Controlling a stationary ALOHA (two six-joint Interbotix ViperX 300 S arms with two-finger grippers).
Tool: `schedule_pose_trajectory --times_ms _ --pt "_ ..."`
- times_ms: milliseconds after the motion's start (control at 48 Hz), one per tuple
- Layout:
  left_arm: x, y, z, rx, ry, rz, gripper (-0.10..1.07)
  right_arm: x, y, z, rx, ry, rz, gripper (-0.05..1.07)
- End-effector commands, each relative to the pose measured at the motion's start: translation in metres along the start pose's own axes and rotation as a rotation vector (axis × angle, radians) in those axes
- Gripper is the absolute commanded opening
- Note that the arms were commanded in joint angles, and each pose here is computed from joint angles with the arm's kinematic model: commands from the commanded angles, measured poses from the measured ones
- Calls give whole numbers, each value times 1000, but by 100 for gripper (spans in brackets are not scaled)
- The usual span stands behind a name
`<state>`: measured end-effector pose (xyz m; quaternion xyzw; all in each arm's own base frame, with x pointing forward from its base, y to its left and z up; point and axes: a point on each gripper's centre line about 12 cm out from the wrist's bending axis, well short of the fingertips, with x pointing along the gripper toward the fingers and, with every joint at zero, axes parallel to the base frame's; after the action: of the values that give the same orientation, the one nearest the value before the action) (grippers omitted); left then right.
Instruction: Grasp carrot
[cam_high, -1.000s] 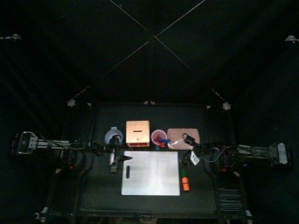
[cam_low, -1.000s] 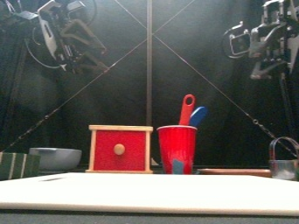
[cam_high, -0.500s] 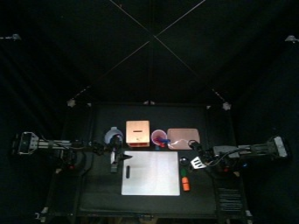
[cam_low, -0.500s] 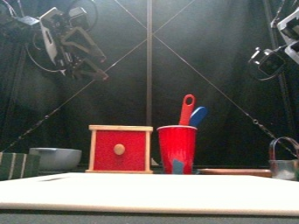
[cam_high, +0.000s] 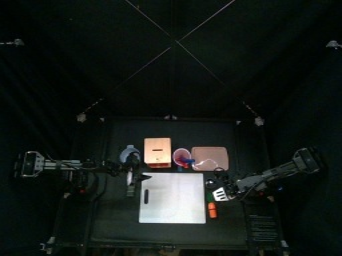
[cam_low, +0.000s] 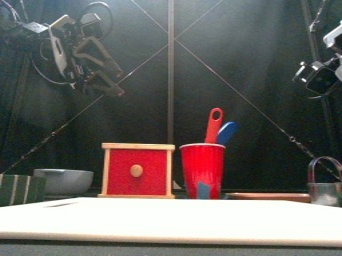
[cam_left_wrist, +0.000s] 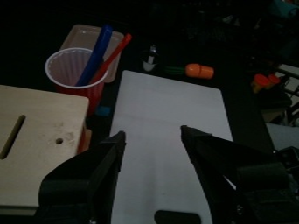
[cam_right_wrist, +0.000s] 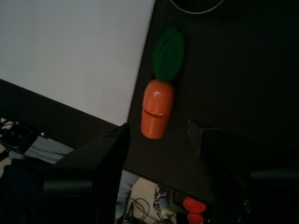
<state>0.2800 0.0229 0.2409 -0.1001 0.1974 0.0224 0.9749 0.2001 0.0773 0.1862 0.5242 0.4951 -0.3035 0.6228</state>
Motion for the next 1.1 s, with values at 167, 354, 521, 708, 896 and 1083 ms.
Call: schedule_pose_trajectory --times_ms 167,354,521,708,896,1083 --pt "0 -1 6 4 -15 -8 89 14 10 -8 -11 -15 -3 88" --pt "0 -3 5 6 -13 -17 89 28 8 -10 10 -35 -31 88" --pt "0 -2 3 7 -7 -11 89 39 9 -12 12 -43 -33 88" --pt "0 -2 0 5 -2 -12 89 56 8 -12 19 -40 -56 88" --pt "0 -2 -2 5 4 -12 89 68 9 -14 34 -33 -81 88" --pt "0 -2 -4 4 8 -13 89 75 7 -16 56 -23 -108 87"
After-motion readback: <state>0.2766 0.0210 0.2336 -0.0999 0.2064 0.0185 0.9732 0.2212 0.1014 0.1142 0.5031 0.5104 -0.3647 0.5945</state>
